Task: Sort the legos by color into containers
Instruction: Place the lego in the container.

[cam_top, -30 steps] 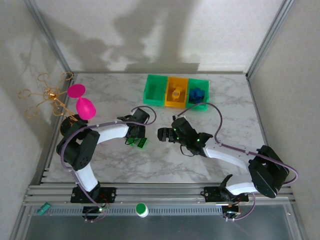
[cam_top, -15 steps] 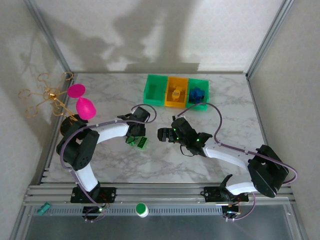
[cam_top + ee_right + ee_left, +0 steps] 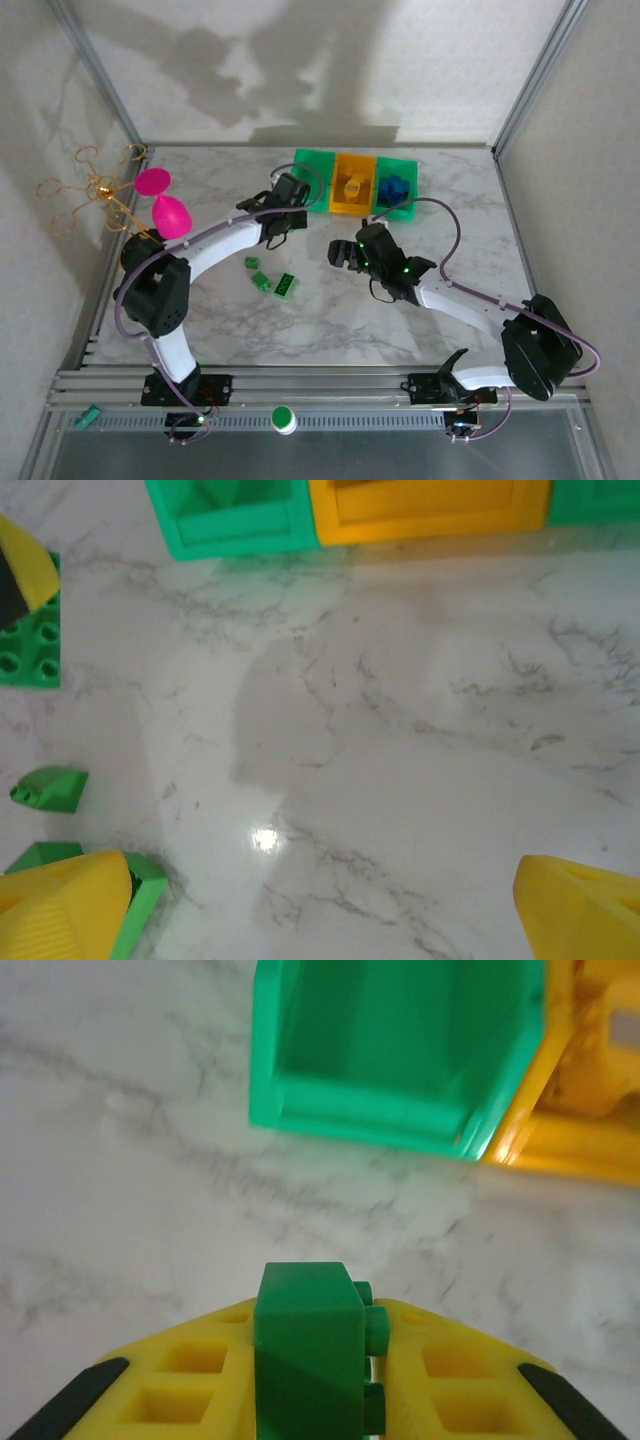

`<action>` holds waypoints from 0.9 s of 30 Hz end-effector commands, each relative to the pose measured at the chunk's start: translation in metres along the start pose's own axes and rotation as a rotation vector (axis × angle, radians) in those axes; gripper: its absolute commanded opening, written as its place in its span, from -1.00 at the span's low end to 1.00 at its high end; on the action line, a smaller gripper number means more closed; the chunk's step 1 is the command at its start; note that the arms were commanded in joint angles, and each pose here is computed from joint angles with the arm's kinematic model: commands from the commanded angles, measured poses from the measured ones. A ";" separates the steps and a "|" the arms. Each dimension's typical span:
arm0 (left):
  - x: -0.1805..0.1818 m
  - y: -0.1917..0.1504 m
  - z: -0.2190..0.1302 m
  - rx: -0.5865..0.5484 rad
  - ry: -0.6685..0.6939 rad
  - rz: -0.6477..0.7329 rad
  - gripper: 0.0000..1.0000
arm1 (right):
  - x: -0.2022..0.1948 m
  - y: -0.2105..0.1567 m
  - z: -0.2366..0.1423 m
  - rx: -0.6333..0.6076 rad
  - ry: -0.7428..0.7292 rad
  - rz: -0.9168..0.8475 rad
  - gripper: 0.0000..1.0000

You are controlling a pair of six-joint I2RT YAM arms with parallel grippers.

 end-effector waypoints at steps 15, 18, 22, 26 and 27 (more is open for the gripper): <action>-0.005 0.069 0.092 -0.150 0.032 -0.100 -0.72 | 0.007 0.045 -0.004 -0.080 0.045 0.024 0.97; -0.006 0.072 0.104 -0.151 0.029 -0.100 -0.71 | 0.003 0.043 -0.002 -0.075 0.033 0.027 0.97; -0.012 0.068 0.126 -0.111 0.031 -0.071 -0.71 | -0.001 0.040 -0.001 -0.068 0.023 0.032 0.97; -0.013 0.064 0.144 -0.079 0.052 -0.044 -0.71 | -0.003 0.041 -0.001 -0.067 0.013 0.029 0.97; -0.014 0.063 0.148 -0.072 0.053 -0.039 -0.71 | -0.004 0.041 -0.001 -0.067 0.007 0.027 0.97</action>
Point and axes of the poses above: each hand's point on the last joint's axis, 136 mm out from that joint toward the fingers, its own z axis out along the fingers, its own x axis along the line the jaws close on, y = z × x, the point moved 5 cm from there along -z, back along the fingers, and after that the axes turned 14 degrees about z, right-handed, at the moved point
